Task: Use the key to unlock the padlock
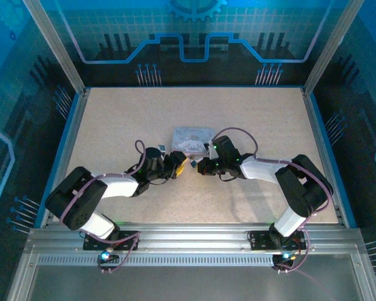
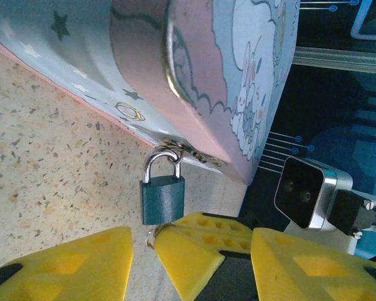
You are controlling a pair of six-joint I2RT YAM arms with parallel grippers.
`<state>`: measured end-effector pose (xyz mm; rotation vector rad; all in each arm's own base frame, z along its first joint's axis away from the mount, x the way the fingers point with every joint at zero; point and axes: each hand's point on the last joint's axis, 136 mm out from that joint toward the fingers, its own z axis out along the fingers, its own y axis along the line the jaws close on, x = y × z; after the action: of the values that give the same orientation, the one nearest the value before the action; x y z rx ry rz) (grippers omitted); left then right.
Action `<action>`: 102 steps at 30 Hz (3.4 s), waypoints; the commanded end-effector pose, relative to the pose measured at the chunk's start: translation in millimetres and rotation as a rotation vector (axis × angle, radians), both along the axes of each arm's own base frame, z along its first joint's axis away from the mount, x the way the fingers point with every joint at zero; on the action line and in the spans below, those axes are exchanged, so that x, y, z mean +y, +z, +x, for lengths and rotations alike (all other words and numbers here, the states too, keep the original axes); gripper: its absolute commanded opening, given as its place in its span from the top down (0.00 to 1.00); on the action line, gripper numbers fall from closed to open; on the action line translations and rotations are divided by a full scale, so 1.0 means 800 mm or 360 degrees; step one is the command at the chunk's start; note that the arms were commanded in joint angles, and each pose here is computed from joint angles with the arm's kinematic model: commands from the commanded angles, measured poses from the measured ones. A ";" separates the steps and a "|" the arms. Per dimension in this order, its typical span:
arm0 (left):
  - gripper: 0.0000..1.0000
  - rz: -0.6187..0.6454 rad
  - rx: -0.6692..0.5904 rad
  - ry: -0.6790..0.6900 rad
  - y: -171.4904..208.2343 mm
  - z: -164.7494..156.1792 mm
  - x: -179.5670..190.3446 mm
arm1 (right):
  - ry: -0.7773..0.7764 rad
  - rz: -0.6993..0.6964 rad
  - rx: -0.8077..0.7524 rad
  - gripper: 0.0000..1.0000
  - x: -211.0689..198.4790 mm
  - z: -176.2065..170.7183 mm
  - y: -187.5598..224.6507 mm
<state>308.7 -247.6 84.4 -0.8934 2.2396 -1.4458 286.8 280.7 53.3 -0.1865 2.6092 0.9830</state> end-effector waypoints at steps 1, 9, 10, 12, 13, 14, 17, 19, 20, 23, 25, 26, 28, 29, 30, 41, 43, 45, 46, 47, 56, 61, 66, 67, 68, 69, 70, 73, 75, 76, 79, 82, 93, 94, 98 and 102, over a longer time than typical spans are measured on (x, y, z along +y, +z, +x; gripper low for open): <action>0.46 -0.0112 -0.0007 0.0046 0.001 0.005 -0.007 | 0.0033 0.0032 0.0060 1.00 0.015 -0.005 0.003; 0.52 -0.0214 0.0018 0.0047 -0.017 0.011 -0.026 | 0.0035 0.0028 0.0062 1.00 0.015 -0.006 0.003; 0.52 -0.0209 0.0021 0.0042 -0.018 0.011 -0.027 | 0.0035 0.0027 0.0063 1.00 0.015 -0.006 0.003; 0.51 -0.0210 0.0029 0.0053 -0.022 0.011 -0.026 | 0.0038 0.0030 0.0060 1.00 0.016 -0.005 0.004; 0.51 -0.0214 0.0040 0.0063 -0.025 0.011 -0.025 | 0.0039 0.0028 0.0065 1.00 0.016 -0.006 0.003; 0.52 -0.0226 0.0057 0.0067 -0.029 0.012 -0.026 | 0.0042 0.0028 0.0067 1.00 0.017 -0.006 0.002; 0.56 -0.0290 0.0071 0.0076 -0.034 0.013 -0.032 | 0.0039 0.0026 0.0069 1.00 0.017 -0.006 0.002; 0.57 -0.0319 0.0087 0.0083 -0.038 0.012 -0.037 | 0.0041 0.0025 0.0069 1.00 0.017 -0.006 0.002; 0.58 -0.0329 0.0083 0.0086 -0.040 0.012 -0.038 | 0.0042 0.0026 0.0068 1.00 0.017 -0.005 0.003; 0.60 -0.0346 0.0090 0.0098 -0.044 0.012 -0.040 | 0.0045 0.0026 0.0071 1.00 0.018 -0.005 0.003; 0.61 -0.0348 0.0091 0.0110 -0.046 0.013 -0.038 | 0.0048 0.0025 0.0075 1.00 0.018 -0.006 0.002; 0.61 -0.0348 0.0093 0.0107 -0.046 0.013 -0.039 | 0.0047 0.0025 0.0073 1.00 0.018 -0.005 0.002; 0.62 -0.0349 0.0094 0.0107 -0.046 0.013 -0.039 | 0.0047 0.0024 0.0080 1.00 0.018 -0.006 0.001; 0.64 -0.0349 0.0087 0.0108 -0.045 0.014 -0.039 | 0.0045 0.0025 0.0078 1.00 0.018 -0.005 0.002; 0.65 -0.0344 0.0085 0.0108 -0.046 0.015 -0.039 | 0.0044 0.0026 0.0079 1.00 0.019 -0.005 0.002; 0.85 -0.0289 0.0027 0.0097 -0.035 0.018 -0.037 | 0.0024 0.0083 0.0069 0.99 0.018 -0.005 0.014; 0.87 -0.0280 0.0019 0.0097 -0.033 0.018 -0.037 | 0.0021 0.0089 0.0066 0.96 0.017 -0.006 0.016; 0.87 -0.0280 0.0010 0.0094 -0.030 0.018 -0.037 | 0.0011 0.0088 0.0061 0.92 0.014 -0.006 0.017; 0.87 -0.0279 0.0005 0.0092 -0.029 0.018 -0.037 | 0.0006 0.0089 0.0059 0.88 0.012 -0.006 0.018; 0.87 -0.0281 0.0000 0.0092 -0.027 0.019 -0.037 | -0.0001 0.0090 0.0055 0.86 0.010 -0.006 0.019; 0.89 -0.0253 -0.0021 0.0076 -0.021 0.022 -0.039 | -0.0051 -0.0009 -0.0009 0.63 -0.026 -0.008 0.024; 0.89 -0.0255 -0.0018 0.0069 -0.020 0.024 -0.041 | -0.0024 -0.0137 -0.0180 0.55 -0.047 -0.004 0.040; 0.89 -0.0244 -0.0022 0.0070 -0.019 0.025 -0.040 | 0.0081 -0.0269 -0.0596 0.43 -0.063 0.004 0.084; 0.89 -0.0243 -0.0024 0.0069 -0.018 0.025 -0.041 | 0.0112 -0.0322 -0.0715 0.39 -0.067 0.005 0.095; 0.88 -0.0241 -0.0025 0.0068 -0.019 0.025 -0.040 | 0.0168 -0.0365 -0.0821 0.37 -0.067 0.003 0.104; 0.88 -0.0242 -0.0023 0.0071 -0.018 0.026 -0.040 | 0.0241 -0.0415 -0.0953 0.35 -0.066 0.001 0.113; 0.89 -0.0243 -0.0024 0.0072 -0.018 0.026 -0.040 | 0.0332 -0.0485 -0.1108 0.34 -0.065 -0.001 0.123; 0.88 -0.0245 -0.0028 0.0072 -0.016 0.027 -0.040 | 0.0640 -0.0689 -0.1519 0.31 -0.055 -0.015 0.133; 0.88 -0.0245 -0.0028 0.0073 -0.016 0.027 -0.040 | 0.0828 -0.0845 -0.1732 0.30 -0.049 -0.022 0.129; 0.88 -0.0245 -0.0026 0.0073 -0.016 0.027 -0.040 | 0.0900 -0.0919 -0.1805 0.29 -0.047 -0.024 0.126; 0.88 -0.0247 -0.0024 0.0075 -0.015 0.027 -0.040 | 0.1059 -0.1117 -0.1909 0.27 -0.047 -0.022 0.112; 0.88 -0.0249 -0.0016 0.0077 -0.016 0.026 -0.040 | 0.1169 -0.1271 -0.1930 0.26 -0.048 -0.016 0.094; 0.88 -0.0255 0.0000 0.0076 -0.016 0.027 -0.041 | 0.1297 -0.1412 -0.1952 0.27 -0.032 0.005 0.058; 0.88 -0.0253 0.0000 0.0074 -0.017 0.027 -0.042 | 0.1313 -0.1404 -0.1951 0.27 -0.029 0.006 0.054; 0.89 -0.0257 0.0003 0.0074 -0.016 0.027 -0.042 | 0.1368 -0.1382 -0.1954 0.31 -0.016 0.011 0.041; 0.88 -0.0260 0.0006 0.0078 -0.016 0.028 -0.041 | 0.1389 -0.1353 -0.1941 0.37 -0.007 0.016 0.031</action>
<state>324.7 -277.7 58.1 -1.0076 2.1404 -1.5973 289.9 253.5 63.1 -1.6279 1.5877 -0.2475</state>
